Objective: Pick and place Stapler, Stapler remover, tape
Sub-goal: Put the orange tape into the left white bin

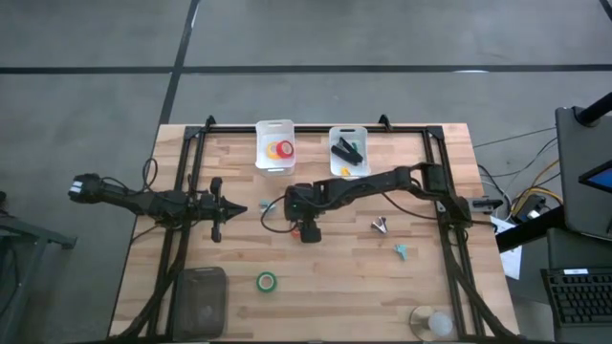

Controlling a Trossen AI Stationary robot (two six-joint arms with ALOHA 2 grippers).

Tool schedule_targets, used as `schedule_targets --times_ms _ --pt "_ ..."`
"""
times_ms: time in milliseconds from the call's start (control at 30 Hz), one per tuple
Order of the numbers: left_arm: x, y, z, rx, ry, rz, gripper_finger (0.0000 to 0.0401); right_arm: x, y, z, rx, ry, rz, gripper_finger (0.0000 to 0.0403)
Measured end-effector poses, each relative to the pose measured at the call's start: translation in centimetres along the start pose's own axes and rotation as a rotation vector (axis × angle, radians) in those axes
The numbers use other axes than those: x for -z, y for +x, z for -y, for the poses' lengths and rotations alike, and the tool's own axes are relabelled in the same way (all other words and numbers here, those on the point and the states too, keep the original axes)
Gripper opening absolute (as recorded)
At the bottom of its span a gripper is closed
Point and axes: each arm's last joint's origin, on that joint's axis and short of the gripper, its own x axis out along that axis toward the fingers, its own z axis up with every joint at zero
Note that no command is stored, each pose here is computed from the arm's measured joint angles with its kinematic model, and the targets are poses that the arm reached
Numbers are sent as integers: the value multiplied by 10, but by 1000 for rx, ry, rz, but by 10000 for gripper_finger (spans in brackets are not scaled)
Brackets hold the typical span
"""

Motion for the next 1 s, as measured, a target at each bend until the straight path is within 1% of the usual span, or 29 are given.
schedule_targets --times_ms 133,333,500,600,733,1000 --pt "0 0 0 0 0 0 12 2 2 0 -1 24 -3 194" --pt "0 0 0 0 0 0 12 13 10 -1 -3 33 -23 194" --pt "0 0 0 0 0 0 12 14 11 -1 -2 43 -10 194" --pt "0 0 0 0 0 0 12 14 11 -1 -2 42 -8 187" --pt "0 0 0 0 0 0 12 14 11 -1 -5 42 -9 159" --pt "0 0 0 0 0 0 12 16 12 0 -1 22 -22 65"
